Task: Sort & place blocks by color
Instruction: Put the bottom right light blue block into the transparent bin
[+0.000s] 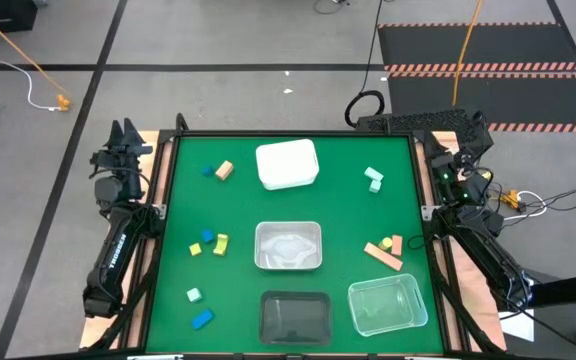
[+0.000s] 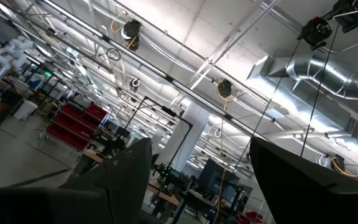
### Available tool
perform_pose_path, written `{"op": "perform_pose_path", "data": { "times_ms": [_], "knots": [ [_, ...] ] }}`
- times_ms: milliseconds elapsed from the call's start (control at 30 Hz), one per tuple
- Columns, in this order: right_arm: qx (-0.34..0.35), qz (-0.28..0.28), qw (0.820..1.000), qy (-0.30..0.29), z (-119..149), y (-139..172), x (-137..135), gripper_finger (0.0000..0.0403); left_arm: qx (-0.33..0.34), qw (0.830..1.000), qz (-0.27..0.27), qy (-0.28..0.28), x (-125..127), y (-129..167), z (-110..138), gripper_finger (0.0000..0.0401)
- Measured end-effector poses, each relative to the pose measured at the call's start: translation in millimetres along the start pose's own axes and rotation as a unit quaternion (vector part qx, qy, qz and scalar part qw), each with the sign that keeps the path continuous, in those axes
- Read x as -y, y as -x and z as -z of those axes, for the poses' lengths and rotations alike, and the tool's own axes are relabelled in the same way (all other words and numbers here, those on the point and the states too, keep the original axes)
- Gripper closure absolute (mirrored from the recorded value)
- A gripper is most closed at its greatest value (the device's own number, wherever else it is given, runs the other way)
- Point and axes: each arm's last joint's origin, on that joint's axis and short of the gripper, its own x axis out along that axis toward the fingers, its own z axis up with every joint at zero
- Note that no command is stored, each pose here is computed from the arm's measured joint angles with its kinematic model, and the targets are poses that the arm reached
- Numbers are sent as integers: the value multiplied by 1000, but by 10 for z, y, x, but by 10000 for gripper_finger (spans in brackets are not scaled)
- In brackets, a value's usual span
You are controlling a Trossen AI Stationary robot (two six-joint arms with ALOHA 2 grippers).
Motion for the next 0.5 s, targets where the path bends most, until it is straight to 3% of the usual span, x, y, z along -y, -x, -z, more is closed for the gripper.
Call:
{"op": "perform_pose_path", "data": {
  "times_ms": [267,500],
  "knots": [
    [-130,-100,986,32,70,16,-65,195,0,1000,0,0,0,0,0,130],
    [-117,-176,975,65,17,33,-181,195,-1,1000,0,0,-1,0,1,130]
  ]
}}
